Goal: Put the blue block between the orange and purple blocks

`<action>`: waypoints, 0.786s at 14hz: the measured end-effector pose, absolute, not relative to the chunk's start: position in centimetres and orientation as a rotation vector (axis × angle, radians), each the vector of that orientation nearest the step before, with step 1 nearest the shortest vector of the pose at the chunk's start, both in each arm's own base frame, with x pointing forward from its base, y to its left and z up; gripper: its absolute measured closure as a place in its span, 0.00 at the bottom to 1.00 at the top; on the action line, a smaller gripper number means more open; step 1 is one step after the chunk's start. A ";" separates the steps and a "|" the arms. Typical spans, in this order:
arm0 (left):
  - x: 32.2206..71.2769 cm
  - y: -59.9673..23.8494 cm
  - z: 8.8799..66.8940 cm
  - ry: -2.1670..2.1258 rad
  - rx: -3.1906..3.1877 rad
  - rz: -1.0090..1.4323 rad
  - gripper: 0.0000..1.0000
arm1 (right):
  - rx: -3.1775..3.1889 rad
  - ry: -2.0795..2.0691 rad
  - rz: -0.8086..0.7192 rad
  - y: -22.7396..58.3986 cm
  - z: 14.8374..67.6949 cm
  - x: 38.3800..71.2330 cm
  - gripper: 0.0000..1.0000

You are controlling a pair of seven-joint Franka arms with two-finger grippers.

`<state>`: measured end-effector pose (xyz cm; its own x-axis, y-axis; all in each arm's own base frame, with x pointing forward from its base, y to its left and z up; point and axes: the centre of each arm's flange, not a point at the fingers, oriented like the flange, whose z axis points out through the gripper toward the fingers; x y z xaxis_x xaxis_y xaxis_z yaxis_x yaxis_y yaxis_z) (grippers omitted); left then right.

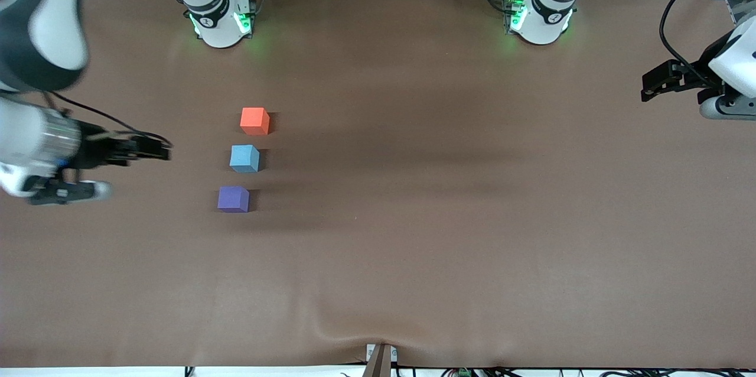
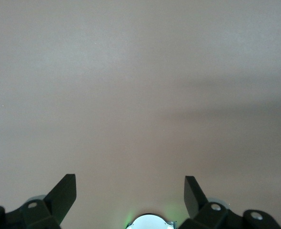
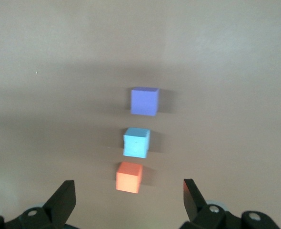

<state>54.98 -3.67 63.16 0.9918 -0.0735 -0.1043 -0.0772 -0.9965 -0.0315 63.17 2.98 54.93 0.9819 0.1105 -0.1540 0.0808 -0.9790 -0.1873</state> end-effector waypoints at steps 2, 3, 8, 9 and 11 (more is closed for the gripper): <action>55.0 -3.7 63.2 0.117 -3.100 0.160 0.00 | -2.941 -0.158 0.243 0.9 58.0 62.5 0.00; 55.0 -3.7 63.2 0.117 -3.100 0.160 0.00 | -2.936 -0.163 0.246 0.3 59.6 62.0 0.00; 55.0 -3.7 63.2 0.117 -3.100 0.159 0.00 | -2.956 -0.187 0.259 -0.5 63.4 60.0 0.00; 55.0 -3.7 63.2 0.117 -3.100 0.159 0.00 | -2.963 -0.182 0.248 -1.0 64.3 59.5 0.00; 55.0 -3.7 63.2 0.117 -3.100 0.158 0.00 | -2.985 -0.179 0.218 -1.7 66.2 58.3 0.00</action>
